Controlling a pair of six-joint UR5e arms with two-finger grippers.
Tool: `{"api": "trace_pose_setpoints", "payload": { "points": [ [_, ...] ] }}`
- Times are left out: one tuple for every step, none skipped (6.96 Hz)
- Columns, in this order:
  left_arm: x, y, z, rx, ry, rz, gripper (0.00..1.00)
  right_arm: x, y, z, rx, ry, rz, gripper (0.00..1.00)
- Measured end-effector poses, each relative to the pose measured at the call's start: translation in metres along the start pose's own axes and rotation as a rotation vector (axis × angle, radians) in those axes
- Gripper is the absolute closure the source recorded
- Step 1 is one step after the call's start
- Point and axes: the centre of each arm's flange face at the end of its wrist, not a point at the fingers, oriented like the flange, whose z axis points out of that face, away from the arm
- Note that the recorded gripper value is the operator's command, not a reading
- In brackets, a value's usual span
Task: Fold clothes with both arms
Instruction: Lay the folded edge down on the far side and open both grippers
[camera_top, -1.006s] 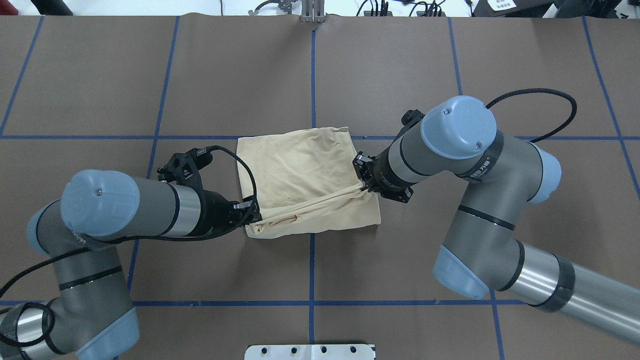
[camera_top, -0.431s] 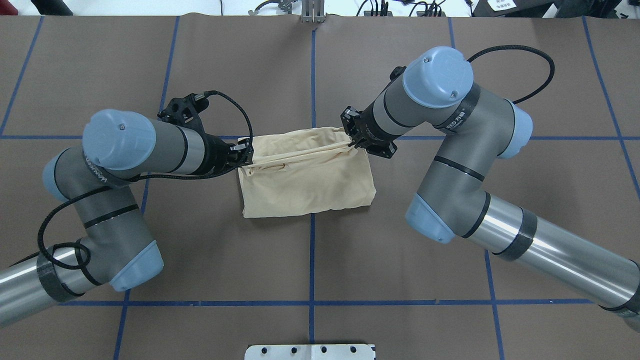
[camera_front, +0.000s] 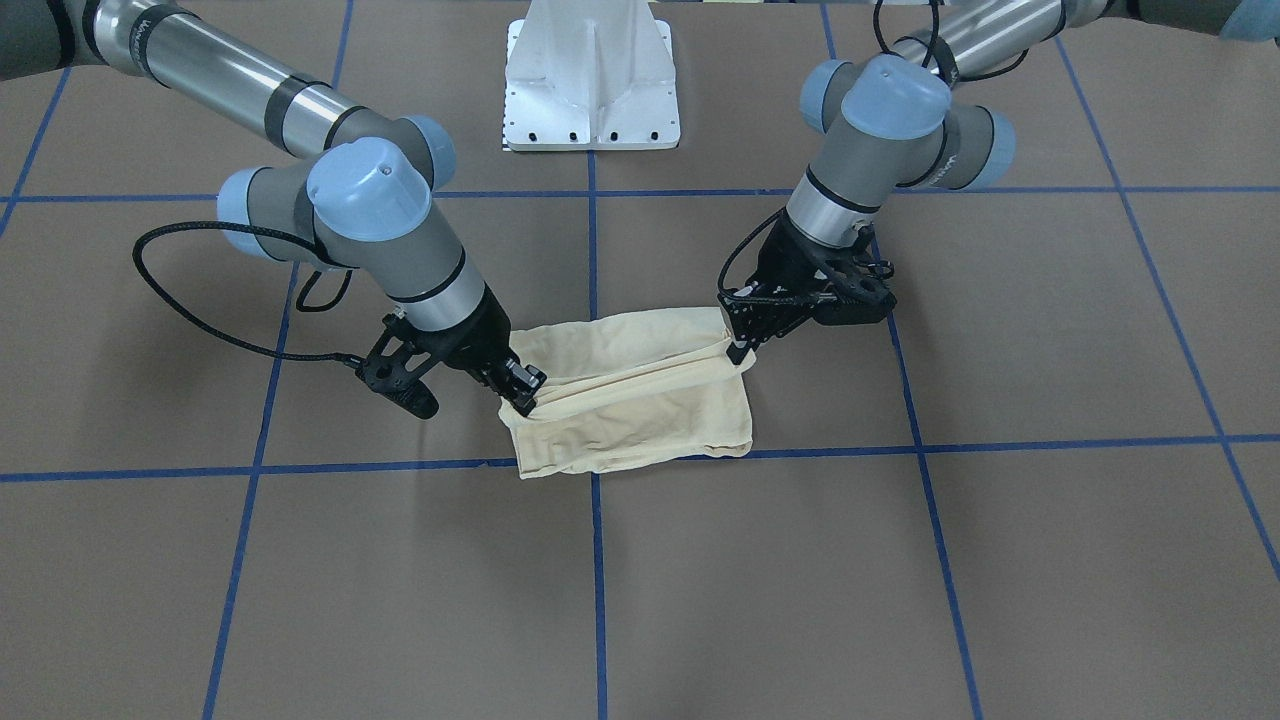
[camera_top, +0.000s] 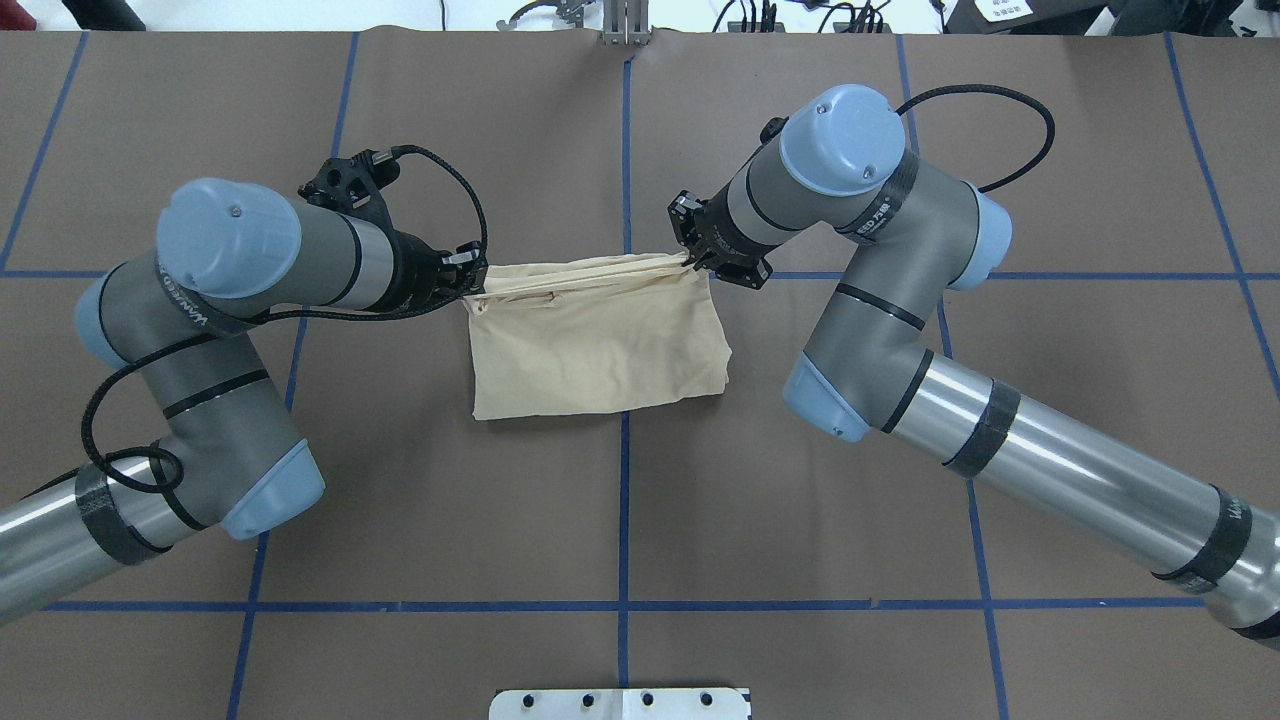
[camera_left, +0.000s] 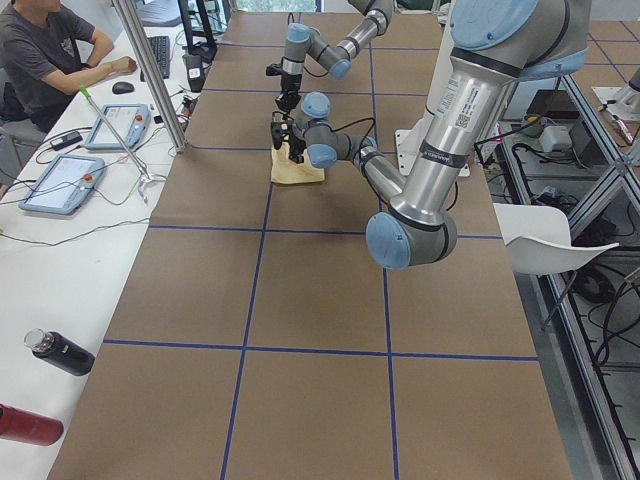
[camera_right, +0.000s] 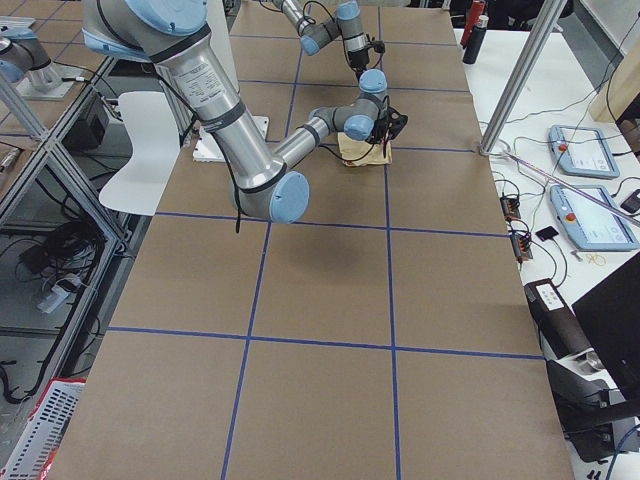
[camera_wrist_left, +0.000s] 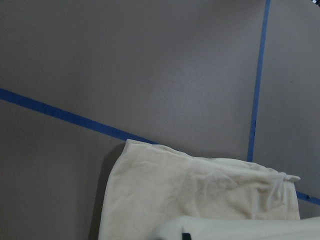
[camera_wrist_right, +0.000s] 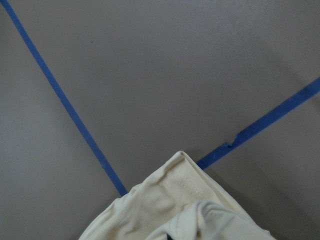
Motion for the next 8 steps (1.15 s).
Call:
{"api": "trace_pose_setpoints", "payload": {
  "points": [
    [0.003, -0.003, 0.009, 0.001, -0.009, -0.004, 1.0, 0.0, -0.007, 0.003, 0.007, -0.004, 0.003, 1.0],
    [0.01, -0.007, 0.021, 0.003, -0.018, -0.01, 1.0, -0.001, -0.01, 0.003, 0.011, -0.007, 0.004, 1.0],
    [0.015, -0.009, 0.027, 0.005, -0.022, -0.013, 1.0, -0.004, -0.01, 0.002, 0.011, -0.011, 0.003, 1.0],
    [0.018, -0.009, 0.03, 0.005, -0.023, -0.015, 1.0, -0.008, -0.007, 0.003, 0.009, -0.014, 0.002, 1.0],
    [0.02, -0.009, 0.03, 0.005, -0.023, -0.016, 1.0, -0.011, -0.005, 0.003, 0.006, -0.014, 0.0, 1.0],
    [0.02, -0.01, 0.03, 0.005, -0.024, -0.017, 1.0, -0.014, -0.002, 0.003, 0.004, -0.016, -0.002, 1.0],
    [0.019, -0.01, 0.03, 0.006, -0.026, -0.018, 1.0, -0.017, 0.001, 0.003, 0.001, -0.018, -0.004, 1.0],
    [0.018, -0.01, 0.03, 0.006, -0.028, -0.018, 0.77, -0.019, 0.002, 0.004, 0.001, -0.018, -0.005, 1.0]
  ]
}}
